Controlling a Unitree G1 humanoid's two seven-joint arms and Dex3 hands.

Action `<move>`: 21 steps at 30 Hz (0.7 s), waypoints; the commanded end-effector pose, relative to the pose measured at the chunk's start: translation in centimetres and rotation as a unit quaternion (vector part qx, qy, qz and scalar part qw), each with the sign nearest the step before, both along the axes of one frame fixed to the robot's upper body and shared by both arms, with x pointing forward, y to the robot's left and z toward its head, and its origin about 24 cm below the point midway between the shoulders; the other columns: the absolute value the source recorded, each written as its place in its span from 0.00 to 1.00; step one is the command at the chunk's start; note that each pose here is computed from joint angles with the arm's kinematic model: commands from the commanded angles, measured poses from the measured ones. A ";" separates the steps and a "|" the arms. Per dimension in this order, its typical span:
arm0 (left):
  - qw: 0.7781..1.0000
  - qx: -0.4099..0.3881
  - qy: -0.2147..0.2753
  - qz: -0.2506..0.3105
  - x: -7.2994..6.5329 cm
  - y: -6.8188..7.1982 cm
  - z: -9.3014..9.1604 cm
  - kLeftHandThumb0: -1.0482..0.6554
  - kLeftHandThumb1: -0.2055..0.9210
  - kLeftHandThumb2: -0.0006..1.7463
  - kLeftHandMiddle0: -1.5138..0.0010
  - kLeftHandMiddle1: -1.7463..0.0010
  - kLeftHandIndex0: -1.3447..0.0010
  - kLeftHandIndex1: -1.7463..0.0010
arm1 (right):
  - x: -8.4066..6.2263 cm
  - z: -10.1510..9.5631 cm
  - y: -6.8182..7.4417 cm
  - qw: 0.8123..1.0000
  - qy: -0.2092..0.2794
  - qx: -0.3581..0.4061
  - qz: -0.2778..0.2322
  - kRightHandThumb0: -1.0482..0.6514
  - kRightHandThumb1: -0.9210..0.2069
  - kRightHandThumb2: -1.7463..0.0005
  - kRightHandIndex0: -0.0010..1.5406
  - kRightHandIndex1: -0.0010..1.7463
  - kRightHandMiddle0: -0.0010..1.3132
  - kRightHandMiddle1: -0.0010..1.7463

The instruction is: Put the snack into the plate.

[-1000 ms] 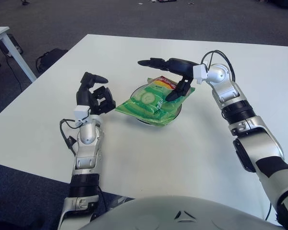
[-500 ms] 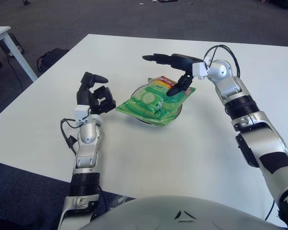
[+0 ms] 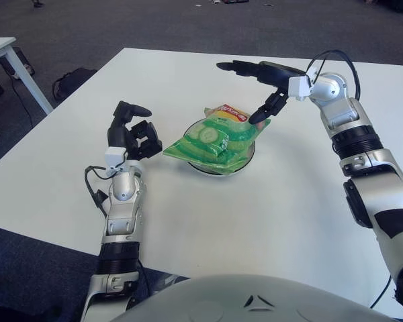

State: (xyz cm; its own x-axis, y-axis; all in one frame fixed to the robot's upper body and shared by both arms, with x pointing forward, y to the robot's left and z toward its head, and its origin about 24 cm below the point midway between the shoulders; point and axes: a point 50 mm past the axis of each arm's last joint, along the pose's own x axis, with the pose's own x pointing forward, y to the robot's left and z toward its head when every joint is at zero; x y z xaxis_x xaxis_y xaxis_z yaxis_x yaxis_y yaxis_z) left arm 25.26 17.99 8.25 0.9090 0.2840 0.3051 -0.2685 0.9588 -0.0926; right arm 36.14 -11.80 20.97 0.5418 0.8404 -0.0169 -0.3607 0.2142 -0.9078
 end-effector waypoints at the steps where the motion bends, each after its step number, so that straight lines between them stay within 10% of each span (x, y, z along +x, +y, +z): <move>1: 0.996 -0.037 0.084 0.005 -1.4 -0.7 -4.2 0.36 0.56 0.67 0.20 0.00 0.61 0.00 | 0.1 1.4 -1.0 0.999 -0.032 -0.002 -0.006 0.04 0.19 0.82 0.00 0.00 0.00 0.00; 21: 0.996 -0.034 0.083 0.002 -1.3 -0.3 -4.2 0.35 0.54 0.69 0.18 0.00 0.60 0.00 | 1.6 -1.6 -4.1 0.988 -0.029 0.012 -0.151 0.13 0.02 0.83 0.06 0.02 0.03 0.02</move>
State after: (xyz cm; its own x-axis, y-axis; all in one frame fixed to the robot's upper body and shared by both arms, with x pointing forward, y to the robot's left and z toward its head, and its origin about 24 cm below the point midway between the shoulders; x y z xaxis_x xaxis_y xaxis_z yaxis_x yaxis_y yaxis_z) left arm 25.34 18.21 8.10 0.9116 0.2825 0.2985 -0.2668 0.9593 -0.0929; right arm 37.60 -15.50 19.64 0.7451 0.6668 0.0101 -0.2429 0.2854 -0.9271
